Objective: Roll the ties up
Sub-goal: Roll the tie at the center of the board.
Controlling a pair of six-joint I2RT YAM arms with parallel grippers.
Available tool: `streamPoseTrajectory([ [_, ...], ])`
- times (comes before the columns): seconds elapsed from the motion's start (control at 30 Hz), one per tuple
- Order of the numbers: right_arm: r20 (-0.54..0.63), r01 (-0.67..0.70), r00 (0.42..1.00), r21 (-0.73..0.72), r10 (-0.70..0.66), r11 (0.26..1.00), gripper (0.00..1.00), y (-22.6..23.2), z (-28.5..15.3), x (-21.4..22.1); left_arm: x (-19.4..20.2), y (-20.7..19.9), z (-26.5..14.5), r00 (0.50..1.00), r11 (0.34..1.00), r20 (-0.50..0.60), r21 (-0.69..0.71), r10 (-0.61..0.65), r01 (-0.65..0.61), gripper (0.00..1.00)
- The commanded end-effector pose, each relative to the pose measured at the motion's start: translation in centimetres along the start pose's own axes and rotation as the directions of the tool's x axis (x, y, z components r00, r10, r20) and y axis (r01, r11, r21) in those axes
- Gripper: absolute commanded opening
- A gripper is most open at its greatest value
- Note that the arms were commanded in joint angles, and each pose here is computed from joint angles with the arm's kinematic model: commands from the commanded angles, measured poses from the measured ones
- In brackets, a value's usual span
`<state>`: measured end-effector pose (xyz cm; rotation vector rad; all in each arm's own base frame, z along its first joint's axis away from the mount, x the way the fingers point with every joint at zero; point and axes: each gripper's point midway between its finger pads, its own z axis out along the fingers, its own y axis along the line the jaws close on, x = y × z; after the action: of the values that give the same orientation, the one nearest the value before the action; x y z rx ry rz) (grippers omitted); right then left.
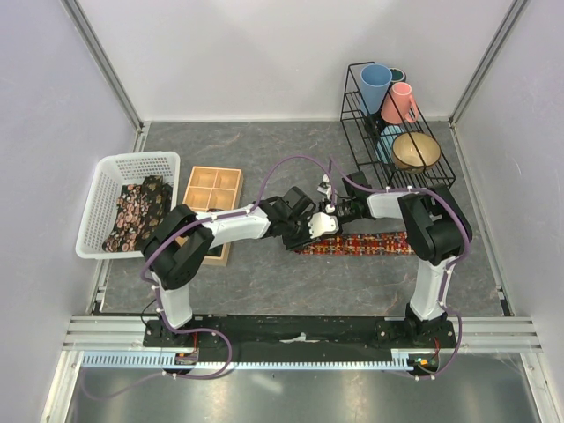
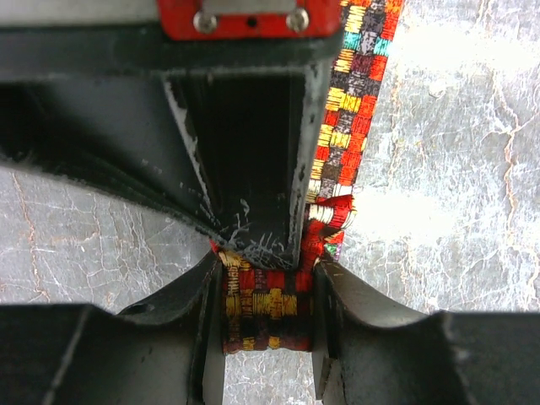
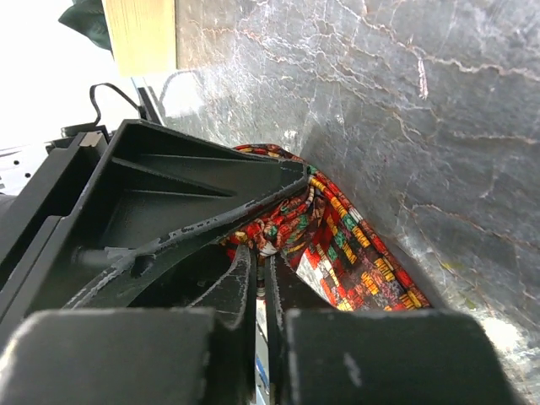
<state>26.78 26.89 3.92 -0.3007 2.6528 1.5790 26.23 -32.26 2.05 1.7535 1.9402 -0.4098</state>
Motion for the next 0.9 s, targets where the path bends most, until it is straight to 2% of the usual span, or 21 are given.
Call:
streamPoseTrajectory([
  [0.0, -0.027, 0.016, 1.0, 0.157, -0.012, 0.987, 0.0, -4.3, 0.5, 1.2, 2.6, -1.5, 0.7, 0.994, 0.998, -0.098, 0.041, -0.049, 0.054, 0.26],
  [0.03, -0.038, 0.021, 0.999, 0.168, -0.015, 0.986, 0.0, -4.6, 0.4, 1.4, 2.5, -1.5, 0.6, 0.994, 0.997, -0.095, 0.039, -0.055, 0.059, 0.31],
  [0.07, -0.053, 0.026, 0.998, 0.206, -0.016, 0.978, 0.0, -5.4, 0.2, 1.8, 2.4, -1.6, 0.5, 0.994, 0.997, -0.087, 0.044, -0.06, 0.064, 0.4],
  [0.2, -0.069, 0.041, 0.997, 0.293, -0.021, 0.955, 0.0, -7.1, -0.7, 2.1, 0.4, -0.9, -1.1, 0.998, 0.997, 0.007, 0.031, -0.066, 0.065, 0.6],
  [0.23, -0.075, 0.045, 0.997, 0.312, -0.023, 0.949, 0.0, -7.5, -0.8, 2.3, -0.1, -0.7, -1.5, 0.997, 0.997, 0.034, 0.027, -0.073, 0.072, 0.69],
  [0.3, -0.09, 0.066, 0.995, 0.352, -0.036, 0.934, 0.0, -8.1, -1.2, 2.4, -1.5, -0.4, -2.7, 0.991, 0.997, 0.113, 0.033, -0.076, 0.072, 0.72],
  [0.33, -0.093, 0.067, 0.995, 0.364, -0.035, 0.929, 0.0, -8.4, -1.3, 2.4, -1.9, -0.2, -3.1, 0.987, 0.997, 0.141, 0.032, -0.08, 0.076, 0.8],
  [0.37, -0.103, 0.076, 0.994, 0.375, -0.04, 0.924, 0.0, -8.6, -1.4, 2.5, -1.7, -0.3, -3.2, 0.983, 0.995, 0.158, 0.044, -0.092, 0.086, 0.83],
  [0.53, -0.105, 0.094, 0.993, 0.433, -0.053, 0.896, 0.0, -9.5, -2.0, 2.0, -3.4, 0.0, -4.9, 0.943, 0.998, 0.326, 0.037, -0.062, 0.053, 0.88],
  [0.77, -0.129, 0.095, 0.991, 0.441, -0.042, 0.892, 0.0, -10.0, -2.0, 2.2, -3.9, -0.1, -3.2, 0.923, 0.999, 0.383, 0.047, -0.025, 0.007, 0.88],
  [0.87, -0.136, 0.103, 0.99, 0.426, -0.049, 0.899, 0.0, -9.7, -1.9, 2.1, -4.3, 0.0, -2.5, 0.919, 0.999, 0.395, 0.043, 0.011, -0.031, 0.85],
])
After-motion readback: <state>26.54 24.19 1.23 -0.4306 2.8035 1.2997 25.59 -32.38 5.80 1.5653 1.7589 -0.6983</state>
